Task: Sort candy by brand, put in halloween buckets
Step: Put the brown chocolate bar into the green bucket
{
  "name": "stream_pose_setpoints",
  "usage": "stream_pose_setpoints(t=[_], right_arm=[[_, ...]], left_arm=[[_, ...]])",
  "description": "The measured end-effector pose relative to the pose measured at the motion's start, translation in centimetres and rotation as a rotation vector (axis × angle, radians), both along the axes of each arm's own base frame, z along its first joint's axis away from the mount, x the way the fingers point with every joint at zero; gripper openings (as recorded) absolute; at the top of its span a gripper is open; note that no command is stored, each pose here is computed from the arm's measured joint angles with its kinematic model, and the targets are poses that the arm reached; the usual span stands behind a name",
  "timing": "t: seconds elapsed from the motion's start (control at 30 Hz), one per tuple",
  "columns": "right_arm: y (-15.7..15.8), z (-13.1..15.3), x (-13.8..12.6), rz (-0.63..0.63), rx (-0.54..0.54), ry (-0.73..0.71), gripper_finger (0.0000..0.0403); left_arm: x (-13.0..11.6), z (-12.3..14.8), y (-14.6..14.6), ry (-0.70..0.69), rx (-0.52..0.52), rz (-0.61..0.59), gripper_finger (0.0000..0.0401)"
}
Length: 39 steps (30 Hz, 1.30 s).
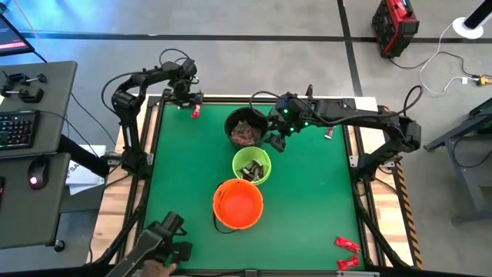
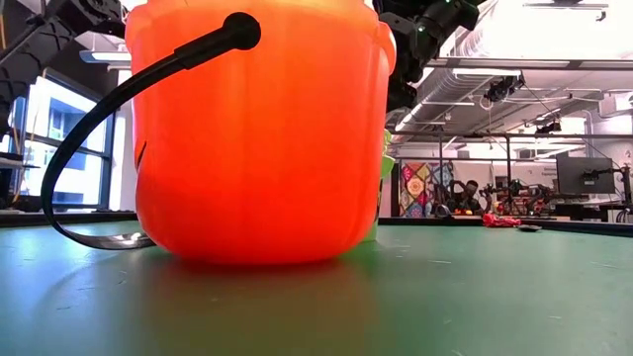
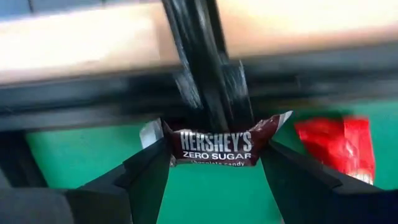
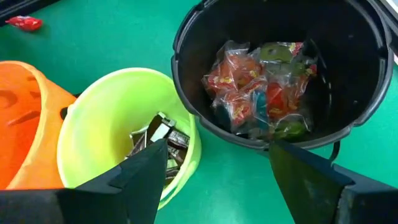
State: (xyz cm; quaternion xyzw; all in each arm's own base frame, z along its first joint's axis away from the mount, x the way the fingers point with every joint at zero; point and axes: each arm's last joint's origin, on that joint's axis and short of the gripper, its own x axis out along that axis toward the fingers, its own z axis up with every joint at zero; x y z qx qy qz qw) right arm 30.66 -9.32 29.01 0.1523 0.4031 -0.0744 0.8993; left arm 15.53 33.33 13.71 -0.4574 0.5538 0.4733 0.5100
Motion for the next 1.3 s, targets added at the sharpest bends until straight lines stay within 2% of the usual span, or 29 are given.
stream_pose_setpoints(t=[0.23, 0.37, 0.5, 0.67, 0.8, 0.93, 1.07, 1.2, 1.3], right_arm=[[0.0, 0.0, 0.0, 0.000, 0.000, -0.001, 0.0272], [0.0, 0.0, 0.0, 0.000, 0.000, -0.001, 0.0272], [0.0, 0.0, 0.0, 0.000, -0.002, -0.001, 0.0272], [-0.1, 0.0, 0.0, -0.012, -0.015, 0.003, 0.0272], [0.0, 0.0, 0.0, -0.012, -0.014, 0.004, 0.0272], [0.0, 0.0, 0.0, -0.012, -0.014, 0.004, 0.0272], [0.0, 0.0, 0.0, -0.012, -0.015, 0.004, 0.0272], [0.0, 0.0, 0.0, -0.005, -0.022, 0.005, 0.0272], [0.0, 0.0, 0.0, 0.010, -0.046, 0.007, 0.0272]], left_arm=[[1.1, 0.1, -2.1, -0.003, -0.119, -0.108, 0.0241], [1.9, 0.4, -3.9, -0.028, -0.248, -0.189, 0.0241], [3.2, 0.9, -5.3, -0.012, -0.303, -0.287, 0.0241], [5.8, 0.8, -7.4, 0.006, -0.308, -0.409, 0.0230], [7.2, -0.1, -9.8, 0.049, -0.337, -0.502, 0.0186], [7.3, -1.3, -12.0, 0.097, -0.361, -0.535, 0.0130], [7.6, -1.4, -13.5, 0.131, -0.391, -0.594, 0.0079], [8.2, 0.6, -13.9, 0.066, -0.286, -0.636, 0.0029], [7.9, 4.0, -14.1, -0.012, -0.166, -0.642, 0.0003]])
